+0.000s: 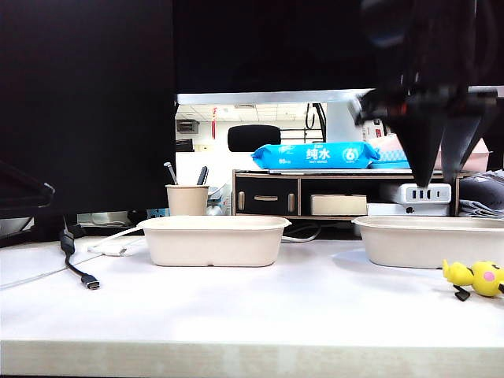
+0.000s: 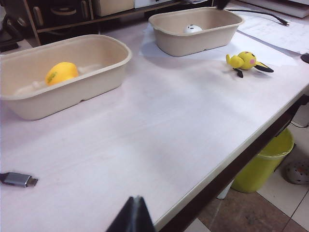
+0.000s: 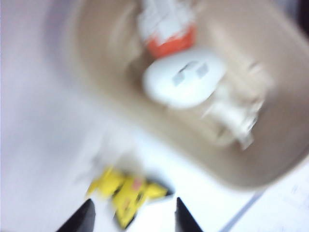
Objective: Put the dolls with similar colors into the same paper box, while dolls with different colors go into separate paper boxes.
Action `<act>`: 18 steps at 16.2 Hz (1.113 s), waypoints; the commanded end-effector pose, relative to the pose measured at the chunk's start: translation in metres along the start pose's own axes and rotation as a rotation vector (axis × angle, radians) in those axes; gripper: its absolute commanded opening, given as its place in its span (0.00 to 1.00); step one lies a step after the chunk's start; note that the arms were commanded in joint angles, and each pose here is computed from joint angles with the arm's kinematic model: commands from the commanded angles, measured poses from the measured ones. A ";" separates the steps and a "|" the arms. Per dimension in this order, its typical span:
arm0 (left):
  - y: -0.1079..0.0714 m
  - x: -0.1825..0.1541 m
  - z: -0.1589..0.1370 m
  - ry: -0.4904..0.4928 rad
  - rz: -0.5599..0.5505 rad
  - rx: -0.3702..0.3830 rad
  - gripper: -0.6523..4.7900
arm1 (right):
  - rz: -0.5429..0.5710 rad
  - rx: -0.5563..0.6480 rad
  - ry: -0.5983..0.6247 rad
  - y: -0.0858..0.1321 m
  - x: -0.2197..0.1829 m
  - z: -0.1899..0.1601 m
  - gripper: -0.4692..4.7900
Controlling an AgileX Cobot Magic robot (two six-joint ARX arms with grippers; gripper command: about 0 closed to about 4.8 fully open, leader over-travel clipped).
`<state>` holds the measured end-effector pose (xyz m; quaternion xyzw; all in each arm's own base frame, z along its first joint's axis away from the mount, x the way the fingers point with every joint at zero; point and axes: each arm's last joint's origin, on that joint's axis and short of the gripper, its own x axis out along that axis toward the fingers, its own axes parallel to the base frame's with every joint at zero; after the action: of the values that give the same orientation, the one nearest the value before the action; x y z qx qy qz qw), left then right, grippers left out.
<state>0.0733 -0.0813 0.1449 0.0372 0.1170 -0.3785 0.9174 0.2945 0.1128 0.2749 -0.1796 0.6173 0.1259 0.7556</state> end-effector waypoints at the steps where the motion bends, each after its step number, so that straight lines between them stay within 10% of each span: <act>1: 0.000 0.000 0.001 -0.011 -0.001 0.003 0.11 | 0.045 -0.011 0.095 0.001 -0.003 -0.012 0.66; 8: 0.000 0.000 0.001 -0.011 -0.001 0.003 0.11 | 0.126 -0.039 0.262 0.010 0.046 -0.042 0.75; 18: 0.000 0.000 0.001 -0.011 -0.001 0.003 0.11 | 0.060 -0.044 0.088 0.010 0.067 -0.032 0.75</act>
<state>0.0733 -0.0813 0.1449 0.0372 0.1170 -0.3787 0.9173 0.2752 0.1055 0.2016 -0.1814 0.6556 0.1540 0.7166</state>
